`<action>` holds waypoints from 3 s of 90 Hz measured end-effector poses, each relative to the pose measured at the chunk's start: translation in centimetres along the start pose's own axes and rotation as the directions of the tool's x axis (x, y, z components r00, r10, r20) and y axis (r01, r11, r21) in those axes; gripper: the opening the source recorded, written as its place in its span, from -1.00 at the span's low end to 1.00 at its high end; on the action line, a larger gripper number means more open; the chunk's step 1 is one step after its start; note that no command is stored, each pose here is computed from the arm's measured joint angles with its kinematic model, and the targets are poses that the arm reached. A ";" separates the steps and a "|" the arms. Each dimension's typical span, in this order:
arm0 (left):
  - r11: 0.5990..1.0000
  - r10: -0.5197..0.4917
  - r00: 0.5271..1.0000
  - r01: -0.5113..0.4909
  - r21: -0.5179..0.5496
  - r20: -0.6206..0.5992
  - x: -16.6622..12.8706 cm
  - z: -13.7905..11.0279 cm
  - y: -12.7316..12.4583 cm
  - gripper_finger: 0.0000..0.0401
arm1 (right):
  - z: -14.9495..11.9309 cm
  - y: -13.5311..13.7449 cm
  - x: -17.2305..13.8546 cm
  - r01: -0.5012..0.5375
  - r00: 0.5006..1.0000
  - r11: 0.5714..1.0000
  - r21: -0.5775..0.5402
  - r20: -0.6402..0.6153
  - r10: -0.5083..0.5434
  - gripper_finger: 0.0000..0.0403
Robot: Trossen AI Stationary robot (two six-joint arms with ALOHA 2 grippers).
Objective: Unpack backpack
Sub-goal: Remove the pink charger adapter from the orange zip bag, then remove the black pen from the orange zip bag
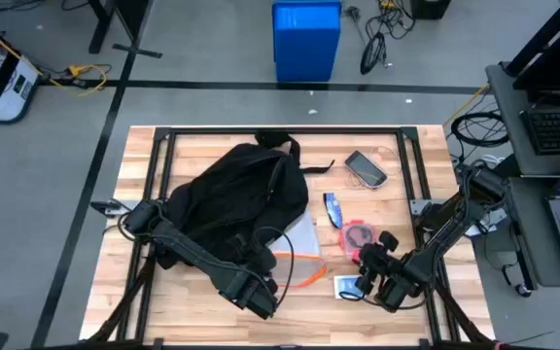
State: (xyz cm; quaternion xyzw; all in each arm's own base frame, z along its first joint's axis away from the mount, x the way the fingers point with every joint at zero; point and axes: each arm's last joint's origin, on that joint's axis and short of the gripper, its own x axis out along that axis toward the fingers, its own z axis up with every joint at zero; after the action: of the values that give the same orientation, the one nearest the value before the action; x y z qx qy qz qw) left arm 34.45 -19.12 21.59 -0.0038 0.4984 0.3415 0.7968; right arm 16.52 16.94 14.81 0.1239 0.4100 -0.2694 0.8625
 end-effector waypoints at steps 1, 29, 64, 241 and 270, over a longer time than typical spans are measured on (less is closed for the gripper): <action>1.000 0.000 1.000 0.000 0.000 0.000 0.0 0.0 0.0 -0.99 | 0.0 -0.1 0.0 0.002 1.000 1.000 0.001 0.000 -0.002 -0.29; 1.000 0.000 1.000 0.000 0.000 0.000 0.0 0.0 0.0 -0.98 | 0.3 -0.2 -0.4 0.039 0.999 0.999 -0.019 -0.012 -0.039 -0.29; 1.000 -0.003 1.000 0.003 0.003 0.002 -0.1 -0.1 -0.1 -0.98 | -0.4 0.7 -5.1 0.054 0.989 0.998 -0.014 -0.135 -0.056 -0.29; 0.999 -0.037 0.999 0.038 -0.012 0.036 -0.3 -0.1 -0.6 -0.98 | -3.3 -0.6 -6.5 0.131 0.986 0.975 0.179 0.076 -0.147 0.21; 0.998 -0.053 0.997 0.051 0.030 0.063 -0.1 0.4 -0.8 -0.99 | -0.2 3.5 -7.6 -0.308 0.886 0.945 0.112 0.394 0.242 0.17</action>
State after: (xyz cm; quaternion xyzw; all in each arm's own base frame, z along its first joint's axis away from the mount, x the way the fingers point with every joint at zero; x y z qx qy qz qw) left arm 35.13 -19.67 21.60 0.0053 0.4771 0.3134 0.8210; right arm 14.47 22.66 20.51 0.2008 0.1910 -0.1969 0.9405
